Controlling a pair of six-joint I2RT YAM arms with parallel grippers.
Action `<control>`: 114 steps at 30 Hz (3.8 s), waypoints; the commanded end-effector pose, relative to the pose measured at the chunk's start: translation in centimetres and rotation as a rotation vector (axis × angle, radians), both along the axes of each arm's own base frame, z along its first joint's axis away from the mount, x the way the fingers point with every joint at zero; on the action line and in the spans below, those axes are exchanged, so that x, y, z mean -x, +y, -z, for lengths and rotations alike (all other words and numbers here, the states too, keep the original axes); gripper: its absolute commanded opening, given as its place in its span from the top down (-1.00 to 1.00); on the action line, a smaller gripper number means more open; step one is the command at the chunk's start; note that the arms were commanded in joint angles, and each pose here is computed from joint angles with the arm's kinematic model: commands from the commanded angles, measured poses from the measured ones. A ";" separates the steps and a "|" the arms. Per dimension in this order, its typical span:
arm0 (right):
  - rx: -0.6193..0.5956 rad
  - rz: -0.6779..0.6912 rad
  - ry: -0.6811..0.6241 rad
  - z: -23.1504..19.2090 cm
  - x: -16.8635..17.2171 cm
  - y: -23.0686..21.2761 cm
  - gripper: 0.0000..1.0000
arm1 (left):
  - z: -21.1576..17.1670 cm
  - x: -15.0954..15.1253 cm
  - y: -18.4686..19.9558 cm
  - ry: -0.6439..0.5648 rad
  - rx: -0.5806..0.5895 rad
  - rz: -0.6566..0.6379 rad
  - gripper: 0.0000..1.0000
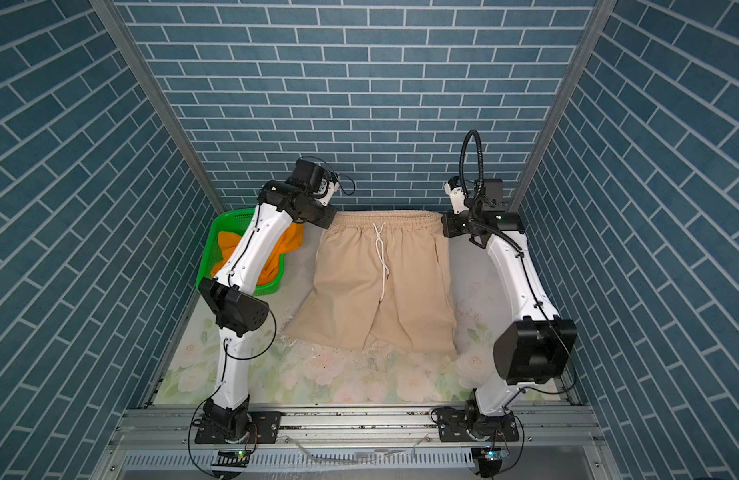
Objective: Fold and stack the shorts
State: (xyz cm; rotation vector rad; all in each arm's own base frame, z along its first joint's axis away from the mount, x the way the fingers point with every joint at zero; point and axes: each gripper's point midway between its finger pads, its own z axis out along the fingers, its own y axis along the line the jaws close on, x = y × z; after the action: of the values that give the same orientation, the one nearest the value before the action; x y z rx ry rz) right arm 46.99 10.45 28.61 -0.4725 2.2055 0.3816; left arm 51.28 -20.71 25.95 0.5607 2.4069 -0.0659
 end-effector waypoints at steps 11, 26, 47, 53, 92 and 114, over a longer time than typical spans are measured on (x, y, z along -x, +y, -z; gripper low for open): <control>-0.265 -0.009 -0.006 8.7 -13.9 2.0 0.20 | 6.6 -9.1 6.1 -0.089 -0.080 -0.200 -0.89; -0.122 0.325 0.360 9.7 5.7 -3.0 -0.39 | 3.2 13.4 0.8 0.244 0.235 -0.064 -0.99; -0.183 0.548 0.683 23.0 22.7 -4.4 -0.24 | 18.5 29.6 -9.2 0.396 -0.015 0.226 -0.99; -0.144 0.557 0.675 23.2 21.3 -4.9 0.92 | 20.9 30.9 -11.6 0.482 0.047 0.298 -0.50; -0.103 0.532 0.559 19.7 17.7 -5.8 1.00 | 22.8 27.0 -11.0 0.437 -0.159 0.232 0.24; 0.154 0.528 0.577 16.5 6.6 -10.3 1.00 | 12.3 30.1 -21.6 0.529 0.162 0.363 -0.99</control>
State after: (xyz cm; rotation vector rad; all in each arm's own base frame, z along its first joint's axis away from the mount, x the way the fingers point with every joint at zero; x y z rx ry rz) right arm 41.01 0.82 12.61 0.2558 2.7262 0.1372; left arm 18.77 -44.15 13.34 1.0982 2.6633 -0.7042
